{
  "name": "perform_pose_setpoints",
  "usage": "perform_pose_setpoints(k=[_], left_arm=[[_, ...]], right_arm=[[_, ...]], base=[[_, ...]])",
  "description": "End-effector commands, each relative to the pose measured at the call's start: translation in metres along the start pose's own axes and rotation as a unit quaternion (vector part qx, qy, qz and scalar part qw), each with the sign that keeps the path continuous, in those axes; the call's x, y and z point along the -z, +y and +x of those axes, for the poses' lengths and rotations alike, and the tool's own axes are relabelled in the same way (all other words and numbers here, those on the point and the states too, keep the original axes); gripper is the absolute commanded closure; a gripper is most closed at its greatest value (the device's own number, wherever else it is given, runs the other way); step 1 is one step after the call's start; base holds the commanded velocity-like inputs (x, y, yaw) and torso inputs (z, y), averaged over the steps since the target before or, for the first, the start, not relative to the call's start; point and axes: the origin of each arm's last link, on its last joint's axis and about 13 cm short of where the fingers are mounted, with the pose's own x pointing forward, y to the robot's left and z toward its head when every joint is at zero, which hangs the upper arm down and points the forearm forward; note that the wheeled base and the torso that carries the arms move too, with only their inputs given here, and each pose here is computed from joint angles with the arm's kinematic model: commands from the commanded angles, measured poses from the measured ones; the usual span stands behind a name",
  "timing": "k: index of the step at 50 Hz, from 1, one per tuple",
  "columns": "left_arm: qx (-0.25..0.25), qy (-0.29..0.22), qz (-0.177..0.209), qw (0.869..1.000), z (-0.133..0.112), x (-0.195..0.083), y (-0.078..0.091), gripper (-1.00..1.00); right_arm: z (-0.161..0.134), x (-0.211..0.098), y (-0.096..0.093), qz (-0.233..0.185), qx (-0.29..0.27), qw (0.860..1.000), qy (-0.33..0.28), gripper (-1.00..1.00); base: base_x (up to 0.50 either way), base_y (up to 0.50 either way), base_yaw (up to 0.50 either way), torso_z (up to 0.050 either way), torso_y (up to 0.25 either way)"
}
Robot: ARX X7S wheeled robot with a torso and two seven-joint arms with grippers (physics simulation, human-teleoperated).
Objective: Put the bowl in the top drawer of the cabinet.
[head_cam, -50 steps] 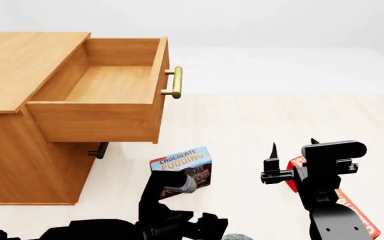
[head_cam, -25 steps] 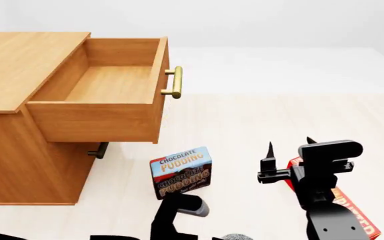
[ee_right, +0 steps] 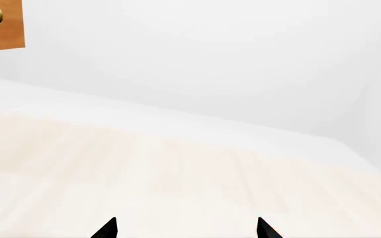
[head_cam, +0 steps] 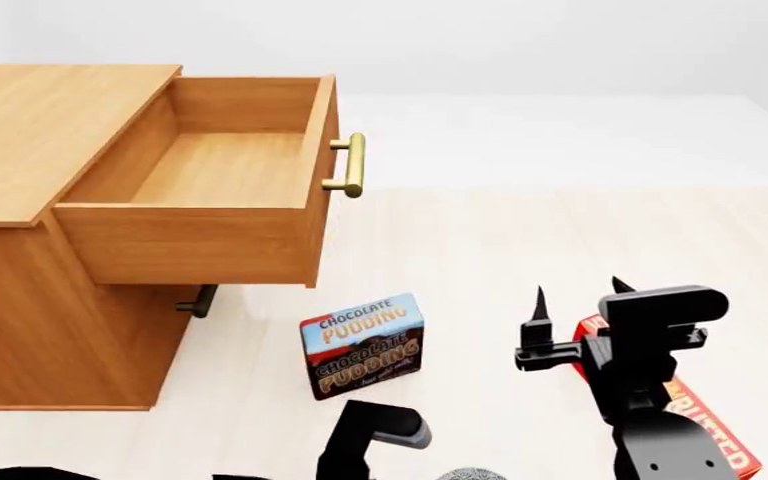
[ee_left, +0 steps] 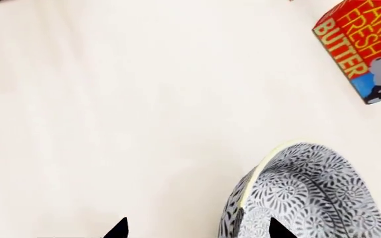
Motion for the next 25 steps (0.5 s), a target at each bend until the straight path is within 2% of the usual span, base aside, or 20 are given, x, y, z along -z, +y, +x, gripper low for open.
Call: perform_pose_setpoints(k=[1,15,16,25], left_arm=[[-0.004,0.044,0.012,0.999,0.018,0.019,-0.001,-1.0],[-0.023,0.072,0.055,0.996,0.032,0.042,-0.002,-1.0],[-0.023,0.073,0.056,0.995,0.032,0.043,-0.003,1.0],[0.008,0.062,0.063,0.996,0.028,0.045,-0.007,1.0]], right_arm=[[-0.002,0.0,-0.001,0.003,-0.002,1.0,-0.002,-1.0],[0.0,-0.001,0.003,0.006,-0.003,1.0,-0.005,-1.0],[0.0,-0.001,0.003,0.006,-0.003,1.0,-0.005,-1.0],[-0.003,0.0,0.002,0.005,-0.005,1.0,-0.004,-1.0]], base=[[0.02,-0.01,-0.01,0.0,0.0],[0.01,-0.01,-0.01,0.0,0.0],[0.0,-0.01,-0.01,0.0,0.0],[0.01,-0.01,-0.01,0.0,0.0]])
